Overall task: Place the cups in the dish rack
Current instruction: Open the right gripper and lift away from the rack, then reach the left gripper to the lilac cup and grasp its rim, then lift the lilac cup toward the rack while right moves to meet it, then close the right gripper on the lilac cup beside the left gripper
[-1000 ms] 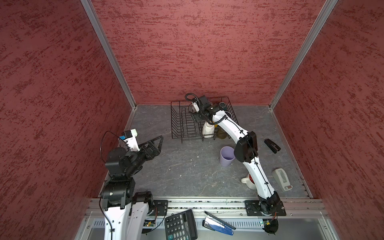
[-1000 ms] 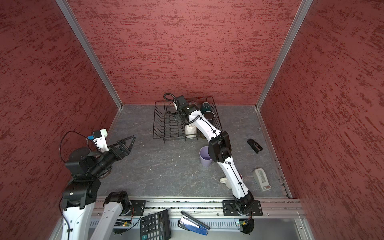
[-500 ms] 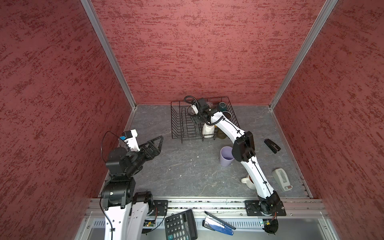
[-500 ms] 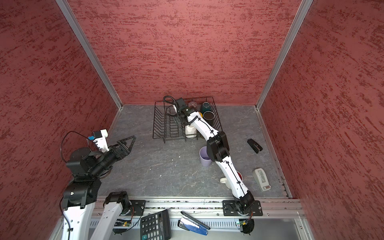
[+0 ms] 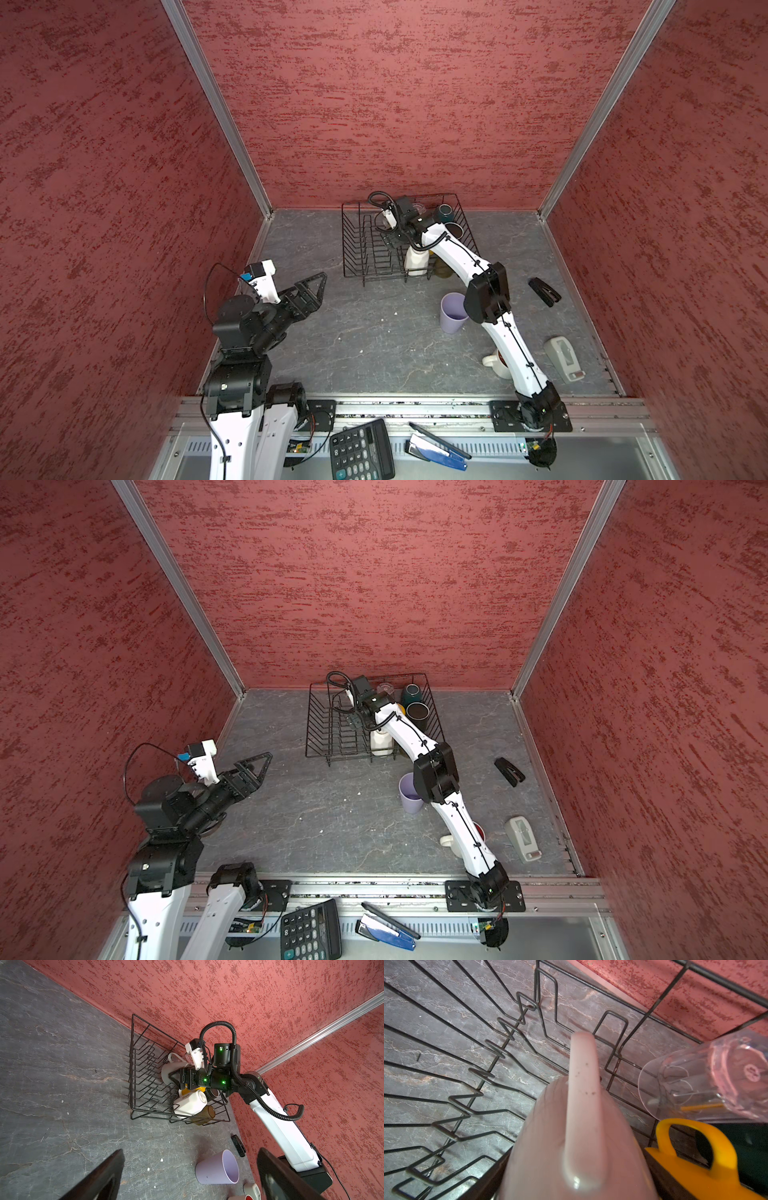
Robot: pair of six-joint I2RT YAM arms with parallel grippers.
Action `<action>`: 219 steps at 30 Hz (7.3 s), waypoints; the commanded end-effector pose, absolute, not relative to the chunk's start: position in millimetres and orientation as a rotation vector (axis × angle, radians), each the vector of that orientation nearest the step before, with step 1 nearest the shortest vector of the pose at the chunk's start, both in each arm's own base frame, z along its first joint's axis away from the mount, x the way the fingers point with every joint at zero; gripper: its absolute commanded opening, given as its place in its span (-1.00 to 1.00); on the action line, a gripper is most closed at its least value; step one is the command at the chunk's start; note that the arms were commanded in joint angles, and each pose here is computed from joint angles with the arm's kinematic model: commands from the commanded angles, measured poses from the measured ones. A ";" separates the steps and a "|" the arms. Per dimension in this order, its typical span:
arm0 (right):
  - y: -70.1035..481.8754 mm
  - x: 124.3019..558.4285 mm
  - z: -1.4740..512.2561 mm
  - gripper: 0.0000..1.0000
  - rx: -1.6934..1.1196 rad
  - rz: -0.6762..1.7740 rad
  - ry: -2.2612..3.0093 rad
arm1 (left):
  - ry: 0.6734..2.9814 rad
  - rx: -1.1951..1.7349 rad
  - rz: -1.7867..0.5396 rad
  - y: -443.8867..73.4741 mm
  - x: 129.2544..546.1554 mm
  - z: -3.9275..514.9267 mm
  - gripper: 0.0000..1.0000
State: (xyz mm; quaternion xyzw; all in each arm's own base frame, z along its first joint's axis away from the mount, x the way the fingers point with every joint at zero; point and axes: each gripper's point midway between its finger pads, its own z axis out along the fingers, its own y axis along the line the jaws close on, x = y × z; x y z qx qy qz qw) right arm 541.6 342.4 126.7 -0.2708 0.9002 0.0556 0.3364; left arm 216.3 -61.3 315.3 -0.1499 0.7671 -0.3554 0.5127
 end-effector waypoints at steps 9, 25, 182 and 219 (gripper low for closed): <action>352.5 542.2 191.8 0.91 -0.667 0.264 2.231 | 1.827 -0.384 -0.837 -57.0 212.4 317.0 0.99; 323.4 459.2 332.0 0.97 -0.502 0.578 1.949 | 1.899 -0.446 -0.960 -68.7 215.4 291.5 0.69; 357.5 267.1 328.1 0.53 -0.849 1.637 1.681 | 1.839 -0.048 -1.866 -205.9 266.6 288.4 -1.00; 330.3 303.5 388.7 -0.80 -0.692 1.200 1.708 | 1.934 -0.338 -1.399 -118.7 264.0 270.8 0.99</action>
